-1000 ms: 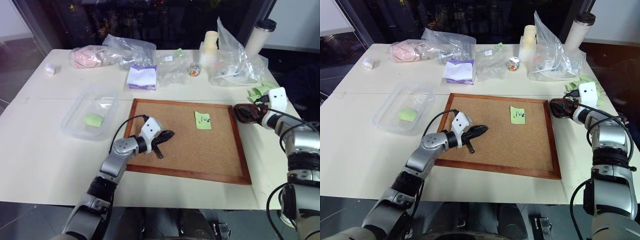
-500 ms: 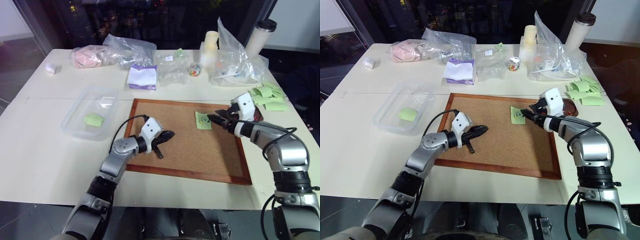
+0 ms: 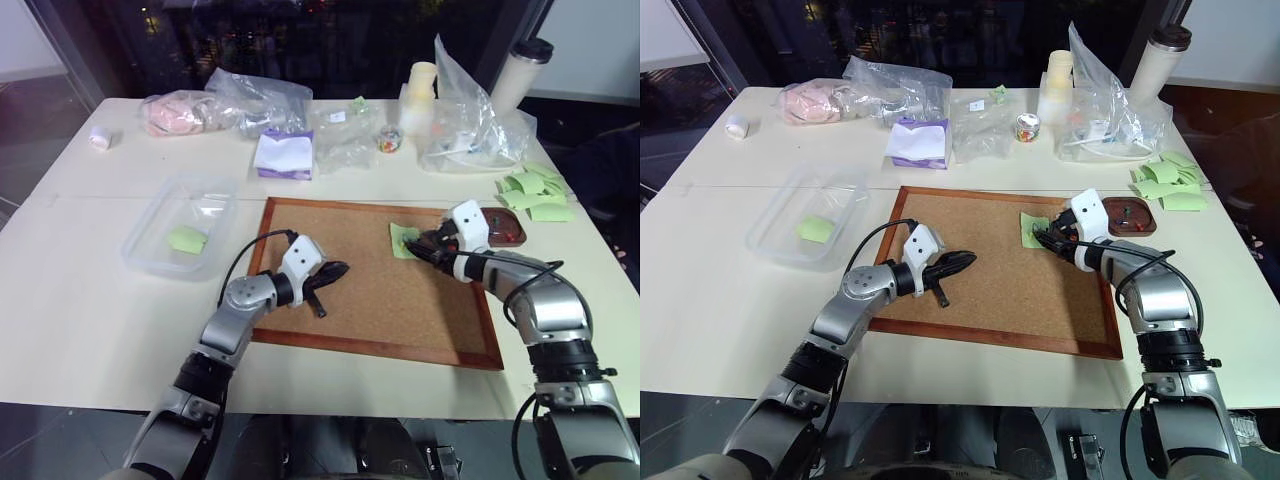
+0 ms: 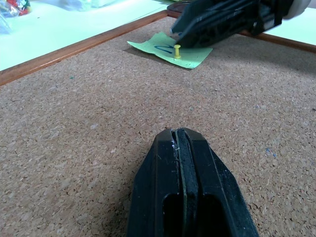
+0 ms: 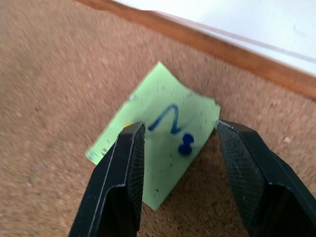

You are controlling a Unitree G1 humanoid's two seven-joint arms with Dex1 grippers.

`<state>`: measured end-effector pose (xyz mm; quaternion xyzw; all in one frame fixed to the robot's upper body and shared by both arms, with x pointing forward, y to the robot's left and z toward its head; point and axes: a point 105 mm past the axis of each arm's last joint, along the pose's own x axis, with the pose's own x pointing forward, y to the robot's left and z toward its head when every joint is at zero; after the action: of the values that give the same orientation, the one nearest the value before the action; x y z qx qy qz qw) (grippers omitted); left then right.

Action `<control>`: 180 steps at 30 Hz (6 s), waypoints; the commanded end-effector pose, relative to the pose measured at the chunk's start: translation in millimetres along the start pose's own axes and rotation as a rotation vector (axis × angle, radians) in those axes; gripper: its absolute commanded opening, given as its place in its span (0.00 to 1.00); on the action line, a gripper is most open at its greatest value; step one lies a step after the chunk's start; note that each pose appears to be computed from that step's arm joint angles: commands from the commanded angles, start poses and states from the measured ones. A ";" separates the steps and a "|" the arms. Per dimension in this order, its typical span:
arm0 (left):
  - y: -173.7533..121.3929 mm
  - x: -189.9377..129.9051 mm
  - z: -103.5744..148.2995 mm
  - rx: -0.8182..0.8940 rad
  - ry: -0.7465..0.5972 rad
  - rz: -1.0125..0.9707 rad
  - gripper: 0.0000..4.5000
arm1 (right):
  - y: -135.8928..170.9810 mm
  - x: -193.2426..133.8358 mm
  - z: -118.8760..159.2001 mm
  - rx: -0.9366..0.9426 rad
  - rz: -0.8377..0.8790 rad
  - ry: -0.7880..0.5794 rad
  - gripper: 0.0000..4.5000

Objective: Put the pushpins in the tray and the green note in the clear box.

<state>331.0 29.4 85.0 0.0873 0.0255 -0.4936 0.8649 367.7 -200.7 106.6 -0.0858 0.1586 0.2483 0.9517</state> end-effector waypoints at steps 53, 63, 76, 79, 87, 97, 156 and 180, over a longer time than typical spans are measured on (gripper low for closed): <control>-6.0 -4.4 -30.2 -0.055 0.086 0.009 0.00 | -133.6 -47.1 12.6 0.111 -0.459 -0.096 0.65; -7.2 -1.2 -28.3 -0.054 0.080 0.003 0.00 | -128.7 -48.8 23.0 0.129 -0.417 -0.130 0.65; -4.4 -0.9 -23.7 -0.048 0.070 0.003 0.00 | 19.3 -24.9 72.8 -0.033 0.111 -0.235 0.65; -3.9 -0.8 -21.4 -0.044 0.065 0.004 0.00 | 39.4 -16.4 63.5 -0.052 0.156 -0.206 0.65; -3.0 -4.0 -21.9 -0.037 0.067 0.009 0.00 | 37.3 -5.9 27.9 -0.096 0.132 -0.106 0.65; -3.2 -3.7 -21.8 -0.034 0.068 0.010 0.00 | 25.5 2.0 11.0 -0.079 0.096 -0.074 0.01; -5.7 41.6 76.8 -0.984 -0.198 -0.141 0.41 | 96.5 -62.3 69.6 -0.341 0.220 -0.173 0.00; 0.5 25.8 44.0 -0.557 -0.117 -0.038 0.01 | 21.6 -84.0 105.1 -0.263 -0.007 -0.250 0.00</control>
<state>350.0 6.3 108.2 -0.2161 0.1523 -0.4568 0.8493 310.9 -178.6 217.2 -0.1830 0.0293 0.3016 0.9352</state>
